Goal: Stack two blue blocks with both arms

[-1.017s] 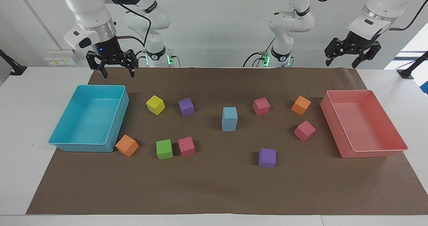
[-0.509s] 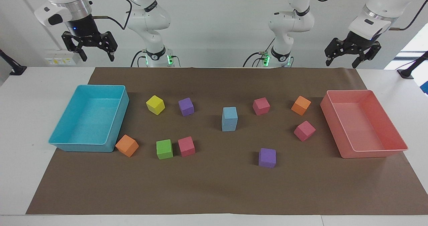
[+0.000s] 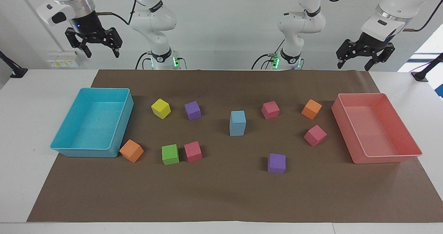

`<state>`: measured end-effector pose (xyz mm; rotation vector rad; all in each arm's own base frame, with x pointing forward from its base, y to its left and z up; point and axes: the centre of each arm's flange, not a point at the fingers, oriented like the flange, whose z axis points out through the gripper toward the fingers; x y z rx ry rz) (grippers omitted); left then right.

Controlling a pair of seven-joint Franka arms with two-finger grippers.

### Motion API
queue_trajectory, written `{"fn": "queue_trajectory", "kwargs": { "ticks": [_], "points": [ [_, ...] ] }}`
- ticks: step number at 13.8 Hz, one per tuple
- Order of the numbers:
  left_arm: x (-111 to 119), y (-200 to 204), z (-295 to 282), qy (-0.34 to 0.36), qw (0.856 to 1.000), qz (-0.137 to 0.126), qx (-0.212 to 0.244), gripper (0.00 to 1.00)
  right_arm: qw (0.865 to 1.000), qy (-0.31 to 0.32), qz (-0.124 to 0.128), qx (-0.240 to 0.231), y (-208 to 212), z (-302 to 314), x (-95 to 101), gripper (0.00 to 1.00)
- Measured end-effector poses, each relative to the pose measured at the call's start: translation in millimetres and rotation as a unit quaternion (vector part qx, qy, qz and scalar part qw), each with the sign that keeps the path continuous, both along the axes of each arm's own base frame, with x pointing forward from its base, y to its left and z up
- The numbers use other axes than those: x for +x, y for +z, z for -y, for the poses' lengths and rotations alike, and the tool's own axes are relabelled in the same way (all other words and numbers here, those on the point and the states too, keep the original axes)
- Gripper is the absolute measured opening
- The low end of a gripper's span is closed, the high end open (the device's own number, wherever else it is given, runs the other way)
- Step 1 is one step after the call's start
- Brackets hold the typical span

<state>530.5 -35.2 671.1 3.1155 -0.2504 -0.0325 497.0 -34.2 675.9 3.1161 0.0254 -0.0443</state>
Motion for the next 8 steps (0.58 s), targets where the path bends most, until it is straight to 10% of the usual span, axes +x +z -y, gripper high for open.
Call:
{"fn": "queue_trajectory", "kwargs": {
  "ticks": [8],
  "points": [
    [0.3, 0.2, -1.6, 0.001, 1.0, 0.001, 0.0, 1.0, 1.0, 0.001, 0.006, -0.001, -0.8, -1.2, 4.4, 1.0]
  ]
}}
